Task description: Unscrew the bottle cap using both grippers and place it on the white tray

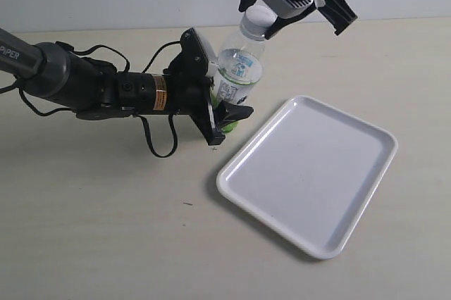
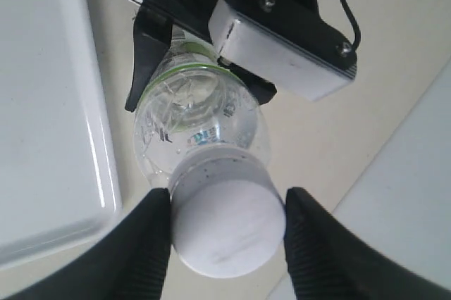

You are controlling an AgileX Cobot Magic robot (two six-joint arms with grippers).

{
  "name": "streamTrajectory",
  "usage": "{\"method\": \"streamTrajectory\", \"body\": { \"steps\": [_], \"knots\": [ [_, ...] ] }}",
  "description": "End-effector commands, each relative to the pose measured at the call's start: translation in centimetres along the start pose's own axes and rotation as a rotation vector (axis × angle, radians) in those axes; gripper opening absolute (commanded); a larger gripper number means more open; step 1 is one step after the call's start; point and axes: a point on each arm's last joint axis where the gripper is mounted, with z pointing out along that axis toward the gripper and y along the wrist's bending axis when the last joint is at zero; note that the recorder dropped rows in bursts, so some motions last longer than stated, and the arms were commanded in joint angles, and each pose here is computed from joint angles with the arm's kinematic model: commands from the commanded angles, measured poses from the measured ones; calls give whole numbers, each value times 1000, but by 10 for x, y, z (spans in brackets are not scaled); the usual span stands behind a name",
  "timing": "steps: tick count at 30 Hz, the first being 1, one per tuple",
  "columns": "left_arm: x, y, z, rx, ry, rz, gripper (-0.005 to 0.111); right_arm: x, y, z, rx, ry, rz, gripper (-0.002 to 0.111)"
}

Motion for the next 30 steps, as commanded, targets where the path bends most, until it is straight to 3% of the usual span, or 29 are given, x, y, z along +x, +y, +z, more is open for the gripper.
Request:
{"method": "streamTrajectory", "body": {
  "steps": [1,14,18,25,30],
  "knots": [
    [0,1,-1,-7,6,-21,0,-3,1,-2,-13,-25,-60,0],
    [0,1,-1,-7,6,-21,0,0,2,-2,-27,8,-93,3],
    [0,1,-1,-7,6,-21,0,0,2,-2,-27,8,-93,18],
    [0,1,-1,-7,6,-19,0,1,-2,-2,12,22,-85,56],
    [0,1,-1,-7,6,-19,0,2,-3,-2,31,30,-84,69]
  ]
}}
